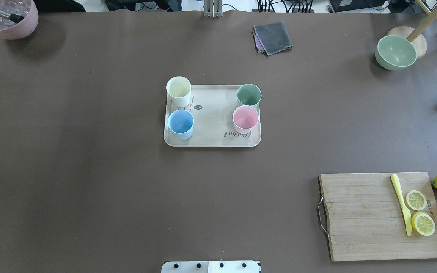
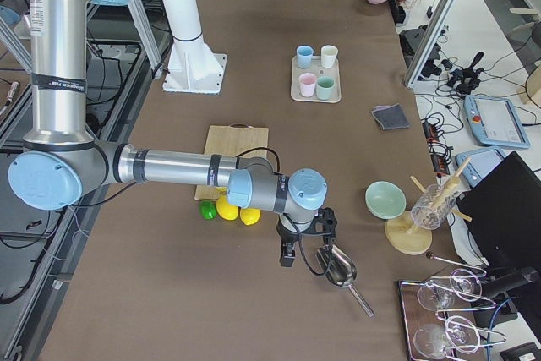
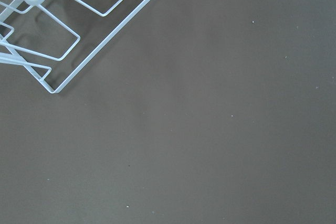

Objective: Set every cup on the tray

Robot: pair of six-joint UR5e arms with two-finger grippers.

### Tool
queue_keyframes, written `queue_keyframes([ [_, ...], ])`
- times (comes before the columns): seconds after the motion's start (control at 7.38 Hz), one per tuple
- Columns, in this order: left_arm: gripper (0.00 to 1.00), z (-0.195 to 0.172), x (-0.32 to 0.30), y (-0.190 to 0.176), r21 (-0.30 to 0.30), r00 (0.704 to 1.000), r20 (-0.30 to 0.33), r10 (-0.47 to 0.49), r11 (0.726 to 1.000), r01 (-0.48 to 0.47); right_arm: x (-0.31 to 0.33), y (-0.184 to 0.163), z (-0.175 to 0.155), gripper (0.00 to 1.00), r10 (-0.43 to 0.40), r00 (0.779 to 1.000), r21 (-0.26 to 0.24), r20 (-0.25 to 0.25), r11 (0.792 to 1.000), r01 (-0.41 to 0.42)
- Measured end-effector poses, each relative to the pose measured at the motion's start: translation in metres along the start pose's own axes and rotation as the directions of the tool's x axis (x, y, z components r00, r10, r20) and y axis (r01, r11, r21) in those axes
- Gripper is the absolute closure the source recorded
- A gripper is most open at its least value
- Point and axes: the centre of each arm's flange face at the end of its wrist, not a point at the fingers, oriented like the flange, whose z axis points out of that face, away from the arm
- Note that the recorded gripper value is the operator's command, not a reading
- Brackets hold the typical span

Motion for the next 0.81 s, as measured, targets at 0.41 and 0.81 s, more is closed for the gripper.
queue_keyframes([
  [0.41,0.01,-0.003,0.003,-0.001,0.006,1.000,-0.002,0.006,1.000,-0.006,0.000,0.000,0.000,0.00,-0.001,1.000,0.000,0.000,1.000,0.001],
  [0.81,0.01,-0.011,0.010,-0.003,0.023,1.000,0.001,0.022,0.999,-0.022,-0.001,0.000,-0.001,0.00,-0.003,1.000,0.002,0.004,1.000,0.003],
])
